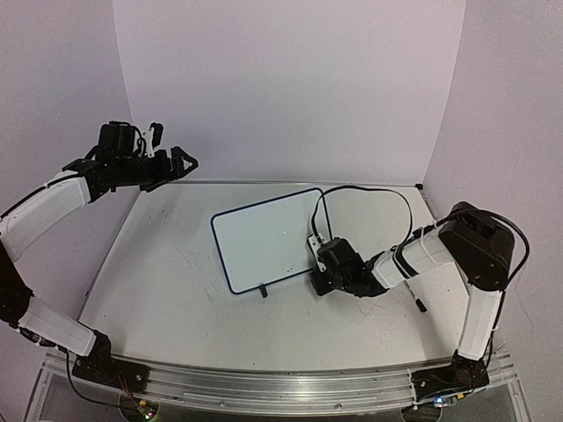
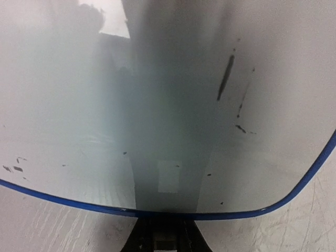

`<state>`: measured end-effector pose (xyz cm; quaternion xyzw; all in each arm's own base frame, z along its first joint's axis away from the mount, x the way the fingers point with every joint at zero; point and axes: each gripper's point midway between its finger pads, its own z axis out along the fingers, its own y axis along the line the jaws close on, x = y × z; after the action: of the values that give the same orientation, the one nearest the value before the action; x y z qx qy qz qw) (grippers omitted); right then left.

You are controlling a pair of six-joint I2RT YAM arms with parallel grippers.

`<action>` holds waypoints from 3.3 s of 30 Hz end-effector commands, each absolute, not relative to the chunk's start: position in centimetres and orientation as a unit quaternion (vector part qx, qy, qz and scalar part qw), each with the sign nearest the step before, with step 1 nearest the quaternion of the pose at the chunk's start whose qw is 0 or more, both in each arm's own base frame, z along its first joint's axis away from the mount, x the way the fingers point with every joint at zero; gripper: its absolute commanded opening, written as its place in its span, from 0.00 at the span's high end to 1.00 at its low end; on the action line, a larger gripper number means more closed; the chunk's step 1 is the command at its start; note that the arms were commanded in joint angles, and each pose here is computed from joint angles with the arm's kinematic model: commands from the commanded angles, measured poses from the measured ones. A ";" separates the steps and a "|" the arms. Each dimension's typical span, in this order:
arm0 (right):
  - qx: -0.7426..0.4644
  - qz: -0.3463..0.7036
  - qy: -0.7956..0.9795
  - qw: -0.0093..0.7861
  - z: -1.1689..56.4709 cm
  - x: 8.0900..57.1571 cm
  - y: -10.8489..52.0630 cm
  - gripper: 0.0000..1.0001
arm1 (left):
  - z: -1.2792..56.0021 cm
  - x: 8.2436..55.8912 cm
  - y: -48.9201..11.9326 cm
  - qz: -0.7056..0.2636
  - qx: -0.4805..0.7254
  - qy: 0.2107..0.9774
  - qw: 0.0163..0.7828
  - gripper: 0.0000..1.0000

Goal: Write a sentence on the whiteboard
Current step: Move the whiteboard to the center of the board, then adjust the whiteboard at the center of the board.

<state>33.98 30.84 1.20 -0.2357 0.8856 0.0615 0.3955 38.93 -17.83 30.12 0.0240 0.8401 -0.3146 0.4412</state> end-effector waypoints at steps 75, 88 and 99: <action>0.116 -0.064 0.884 0.448 19.1 34.4 8.0 0.02 | 10.2 27.0 -25.0 -0.111 0.017 0.955 0.273 0.09; 0.107 -0.053 0.891 0.438 18.6 34.5 8.6 0.02 | 11.2 27.9 -28.2 -0.161 0.021 0.943 0.292 0.09; 0.117 0.002 0.945 0.305 12.1 33.2 8.0 0.13 | 13.3 27.0 -24.1 -0.127 0.013 0.935 0.332 0.01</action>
<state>34.34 8.39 16.38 0.1114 0.9108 -0.0256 0.3968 26.55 -25.36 10.06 0.0159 0.9508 -0.1293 0.2810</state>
